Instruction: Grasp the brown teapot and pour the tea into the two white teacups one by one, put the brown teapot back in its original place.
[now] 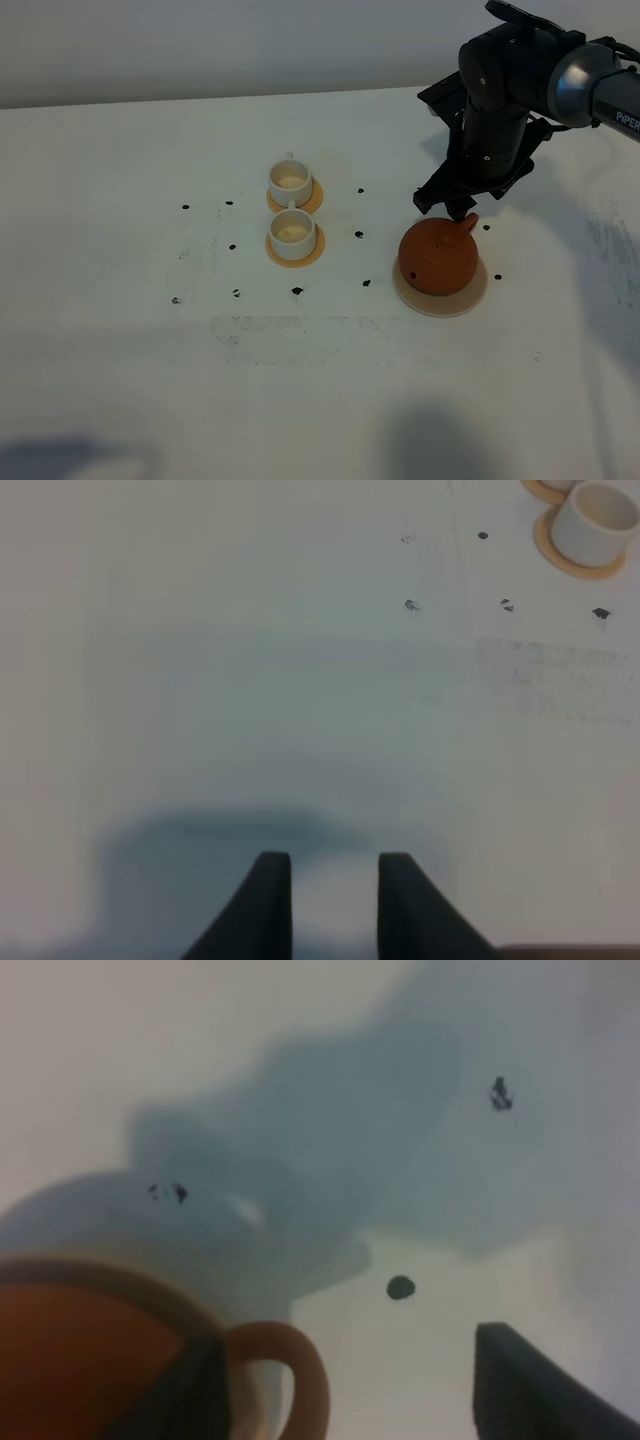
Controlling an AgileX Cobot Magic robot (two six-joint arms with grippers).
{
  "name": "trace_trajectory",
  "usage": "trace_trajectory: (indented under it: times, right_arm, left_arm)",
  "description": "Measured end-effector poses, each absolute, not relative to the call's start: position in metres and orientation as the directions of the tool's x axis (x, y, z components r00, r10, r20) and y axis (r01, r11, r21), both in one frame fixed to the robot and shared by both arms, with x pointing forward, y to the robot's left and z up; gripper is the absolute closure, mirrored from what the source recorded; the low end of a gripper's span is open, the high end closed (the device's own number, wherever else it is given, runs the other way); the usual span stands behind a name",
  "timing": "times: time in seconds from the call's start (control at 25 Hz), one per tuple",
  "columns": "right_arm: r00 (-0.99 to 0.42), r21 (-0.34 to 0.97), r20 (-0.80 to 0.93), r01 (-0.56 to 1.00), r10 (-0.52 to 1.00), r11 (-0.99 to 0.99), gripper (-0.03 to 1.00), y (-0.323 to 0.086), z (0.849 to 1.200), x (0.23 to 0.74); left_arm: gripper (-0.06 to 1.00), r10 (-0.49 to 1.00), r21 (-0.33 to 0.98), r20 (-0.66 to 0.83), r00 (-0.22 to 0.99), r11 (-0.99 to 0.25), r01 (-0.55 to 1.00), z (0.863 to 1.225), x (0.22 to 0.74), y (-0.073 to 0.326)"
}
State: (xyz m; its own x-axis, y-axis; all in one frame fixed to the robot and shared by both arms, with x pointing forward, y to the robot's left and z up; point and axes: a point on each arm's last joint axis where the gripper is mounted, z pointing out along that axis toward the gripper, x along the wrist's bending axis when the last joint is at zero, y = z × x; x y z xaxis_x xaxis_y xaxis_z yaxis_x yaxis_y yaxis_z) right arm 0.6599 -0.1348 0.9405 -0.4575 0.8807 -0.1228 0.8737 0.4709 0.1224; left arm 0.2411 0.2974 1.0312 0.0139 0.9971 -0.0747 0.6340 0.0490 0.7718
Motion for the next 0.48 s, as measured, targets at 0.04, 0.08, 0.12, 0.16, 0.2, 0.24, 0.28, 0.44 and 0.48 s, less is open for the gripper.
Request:
trace_trajectory:
  times: [0.04,0.08,0.12,0.16,0.2,0.24,0.28,0.44,0.48]
  right_arm:
    - [-0.458,0.12,-0.123,0.874,0.881,0.471,0.45,-0.1349,0.9405,0.6597]
    - [-0.458,0.117,-0.124,0.874,0.88,0.471,0.45,-0.1351,0.9405,0.6595]
    - [-0.458,0.111,-0.124,0.875,0.88,0.471,0.45,-0.1354,0.9404,0.6591]
    - [-0.458,0.108,-0.125,0.875,0.88,0.471,0.45,-0.1356,0.9404,0.6588]
    - [-0.458,0.104,-0.125,0.876,0.88,0.471,0.45,-0.1357,0.9403,0.6585]
    - [-0.458,0.1,-0.125,0.877,0.88,0.471,0.45,-0.1359,0.9403,0.6582]
    - [-0.458,0.098,-0.127,0.877,0.88,0.471,0.45,-0.1361,0.9403,0.6581]
    - [-0.458,0.088,-0.13,0.878,0.879,0.47,0.46,-0.1368,0.9402,0.6574]
    - [-0.458,0.086,-0.13,0.878,0.879,0.47,0.46,-0.137,0.94,0.6572]
  left_arm:
    - [0.74,0.997,0.772,-0.075,0.014,0.049,0.634,1.0312,0.2411,0.2974]
    - [0.74,0.997,0.772,-0.075,0.014,0.049,0.634,1.0312,0.2411,0.2974]
    - [0.74,0.997,0.772,-0.075,0.014,0.049,0.634,1.0312,0.2411,0.2974]
    - [0.74,0.997,0.772,-0.075,0.014,0.049,0.634,1.0312,0.2411,0.2974]
    - [0.74,0.997,0.772,-0.075,0.014,0.049,0.634,1.0312,0.2411,0.2974]
    - [0.74,0.997,0.772,-0.075,0.014,0.049,0.634,1.0312,0.2411,0.2974]
    - [0.74,0.997,0.772,-0.075,0.014,0.049,0.634,1.0312,0.2411,0.2974]
    - [0.74,0.997,0.772,-0.075,0.014,0.049,0.634,1.0312,0.2411,0.2974]
    - [0.74,0.997,0.772,-0.075,0.014,0.049,0.634,1.0312,0.2411,0.2974]
